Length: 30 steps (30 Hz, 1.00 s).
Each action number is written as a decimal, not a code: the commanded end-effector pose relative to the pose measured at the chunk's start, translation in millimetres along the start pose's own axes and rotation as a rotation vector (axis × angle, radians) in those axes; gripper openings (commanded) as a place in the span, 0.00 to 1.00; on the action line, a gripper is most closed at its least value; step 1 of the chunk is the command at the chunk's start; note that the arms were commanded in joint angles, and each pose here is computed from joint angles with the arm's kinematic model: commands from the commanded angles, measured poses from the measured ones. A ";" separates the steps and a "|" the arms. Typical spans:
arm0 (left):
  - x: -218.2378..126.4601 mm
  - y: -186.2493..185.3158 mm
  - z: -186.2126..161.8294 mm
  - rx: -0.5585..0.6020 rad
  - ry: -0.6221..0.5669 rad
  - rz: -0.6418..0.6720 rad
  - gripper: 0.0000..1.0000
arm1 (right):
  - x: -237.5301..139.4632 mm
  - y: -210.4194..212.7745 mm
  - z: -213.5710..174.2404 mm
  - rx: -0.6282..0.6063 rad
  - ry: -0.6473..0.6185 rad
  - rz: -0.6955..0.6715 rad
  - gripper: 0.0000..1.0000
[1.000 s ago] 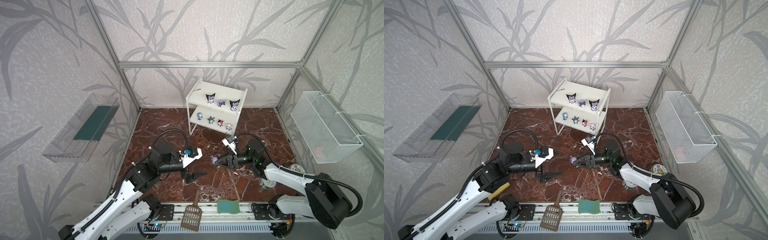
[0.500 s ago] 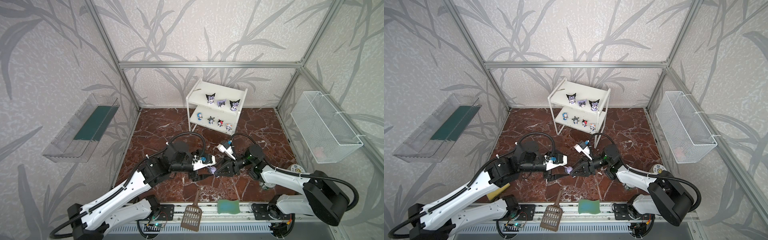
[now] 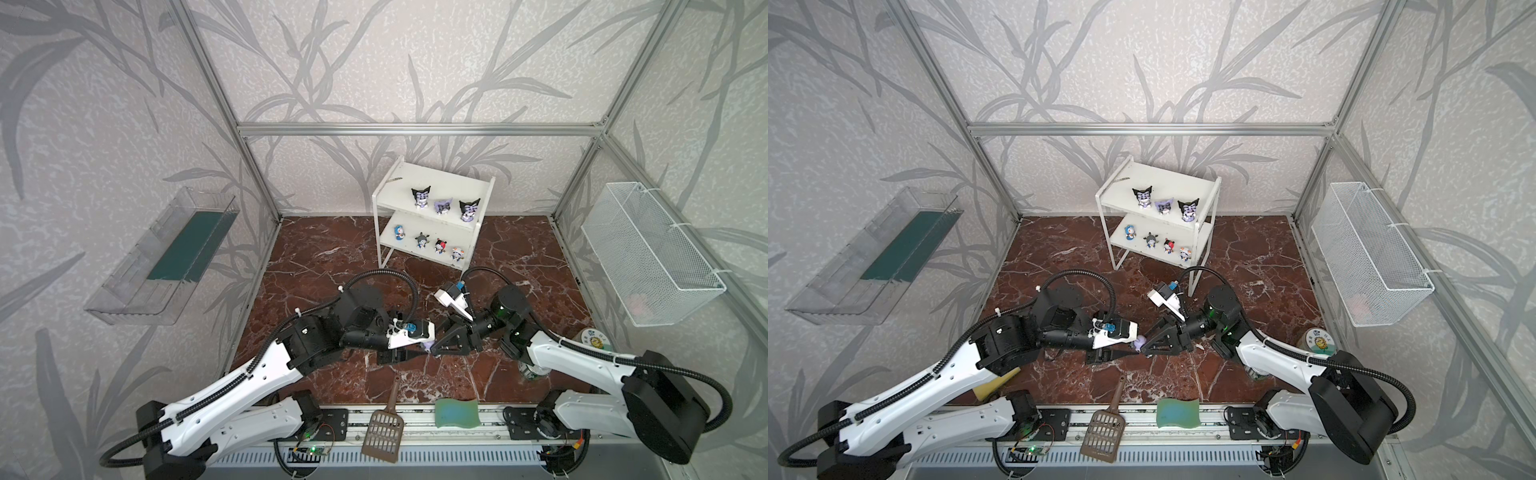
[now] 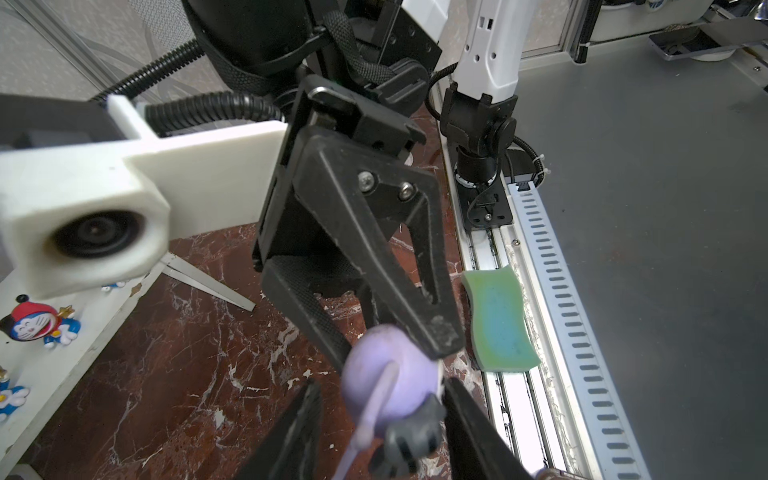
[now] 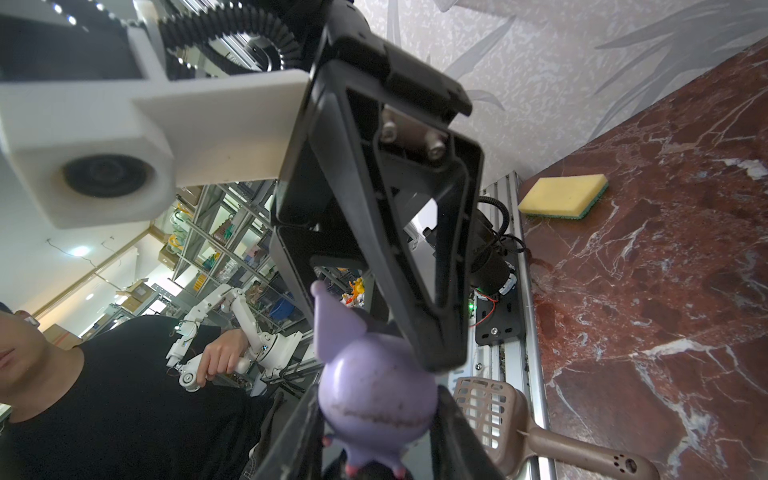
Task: Place and organize the plastic toys onto the shelf
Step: 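Close the left gripper on the purple Kuromi held by the right gripper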
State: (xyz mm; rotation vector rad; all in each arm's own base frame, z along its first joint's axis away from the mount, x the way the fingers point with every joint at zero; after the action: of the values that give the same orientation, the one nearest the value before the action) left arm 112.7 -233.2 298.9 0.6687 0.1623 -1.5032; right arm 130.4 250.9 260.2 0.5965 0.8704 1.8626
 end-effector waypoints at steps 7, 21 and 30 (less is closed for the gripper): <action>-3.7 9.0 10.0 0.074 0.031 0.048 0.28 | 3.4 9.7 3.7 -0.044 0.025 0.010 0.33; -27.5 6.5 -7.0 0.005 0.297 0.043 0.26 | -1.5 -2.2 -30.7 -0.508 0.016 -0.546 0.78; -36.3 4.5 -5.2 -0.044 0.362 0.012 0.26 | 30.2 1.0 -33.9 -0.874 0.032 -0.810 0.72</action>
State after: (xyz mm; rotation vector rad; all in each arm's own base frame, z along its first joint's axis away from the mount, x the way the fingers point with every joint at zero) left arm 119.3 -206.9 311.5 0.8872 0.4191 -1.3515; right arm 76.4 265.6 234.0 -0.1722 0.3173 1.4798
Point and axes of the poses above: each gripper's point midway between its finger pads, its own x axis out along the fingers, its own y axis along the line the jaws close on, z = x × y, the point moved 6 cm from there along -x, back along the fingers, and after that the axes turned 7 degrees about x, right-handed, at the moved point
